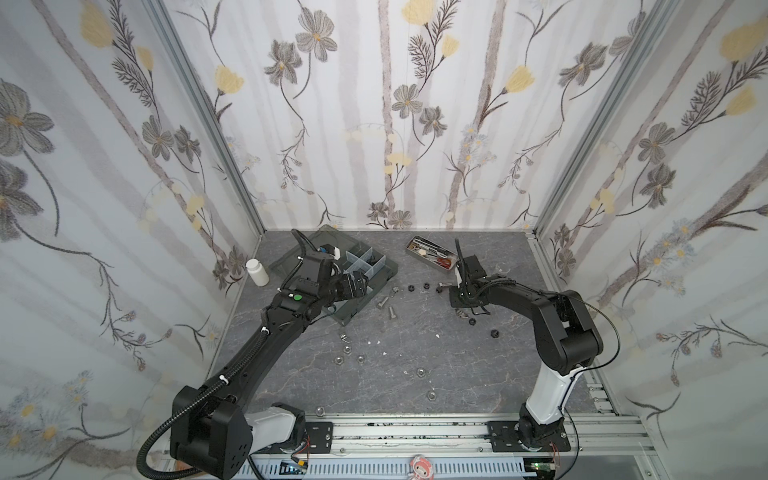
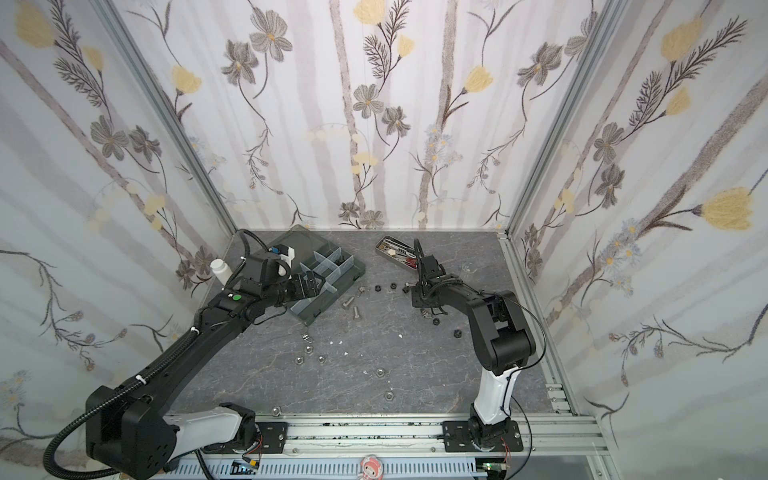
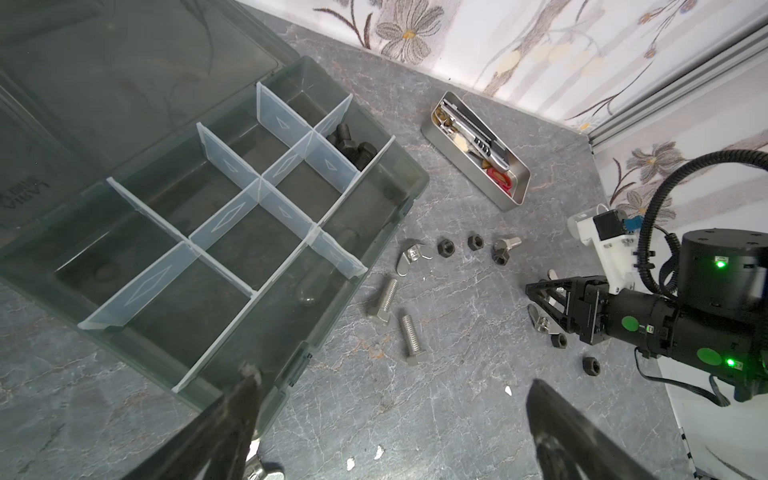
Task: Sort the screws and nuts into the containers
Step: 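Lower the right gripper onto a black bolt beside a wing nut and close, then lift the black bolt with the right gripper and carry it over the organizer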
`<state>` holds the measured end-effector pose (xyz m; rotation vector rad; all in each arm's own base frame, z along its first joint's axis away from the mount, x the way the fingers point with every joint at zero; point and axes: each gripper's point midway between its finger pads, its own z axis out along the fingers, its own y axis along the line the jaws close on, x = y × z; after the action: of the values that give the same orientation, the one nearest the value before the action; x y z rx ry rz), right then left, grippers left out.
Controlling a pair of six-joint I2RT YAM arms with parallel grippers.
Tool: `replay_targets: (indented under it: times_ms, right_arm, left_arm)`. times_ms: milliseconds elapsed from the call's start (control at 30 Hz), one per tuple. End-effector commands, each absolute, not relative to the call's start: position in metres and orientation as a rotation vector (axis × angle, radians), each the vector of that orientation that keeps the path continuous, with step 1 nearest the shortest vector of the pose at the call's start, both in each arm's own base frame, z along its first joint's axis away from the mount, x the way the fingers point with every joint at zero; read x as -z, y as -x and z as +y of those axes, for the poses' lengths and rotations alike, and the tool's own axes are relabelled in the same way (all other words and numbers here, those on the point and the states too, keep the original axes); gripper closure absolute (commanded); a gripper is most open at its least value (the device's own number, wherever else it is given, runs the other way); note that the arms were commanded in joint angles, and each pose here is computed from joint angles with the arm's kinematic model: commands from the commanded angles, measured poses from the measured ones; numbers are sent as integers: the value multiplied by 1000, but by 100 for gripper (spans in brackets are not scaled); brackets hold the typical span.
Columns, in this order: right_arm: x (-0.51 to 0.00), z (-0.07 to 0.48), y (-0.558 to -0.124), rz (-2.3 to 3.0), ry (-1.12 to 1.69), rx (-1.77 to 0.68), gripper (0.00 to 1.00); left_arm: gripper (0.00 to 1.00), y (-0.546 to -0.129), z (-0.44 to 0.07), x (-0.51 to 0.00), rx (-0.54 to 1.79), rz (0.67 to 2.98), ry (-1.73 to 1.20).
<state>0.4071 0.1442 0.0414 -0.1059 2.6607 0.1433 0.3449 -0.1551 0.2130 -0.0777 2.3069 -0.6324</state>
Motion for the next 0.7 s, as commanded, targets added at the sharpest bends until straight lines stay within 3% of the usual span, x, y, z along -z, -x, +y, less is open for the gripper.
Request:
replay_targets:
  times_ms: [0,667]
  right_arm:
    - [-58,156,-413,2620,135,-177,63]
    - [-120,279,-469,2426,313,-510,64]
  left_arm:
    - [0,-347,-153,-217,620,2285,73]
    - [0,-347,-152,-217,609,2281,74]
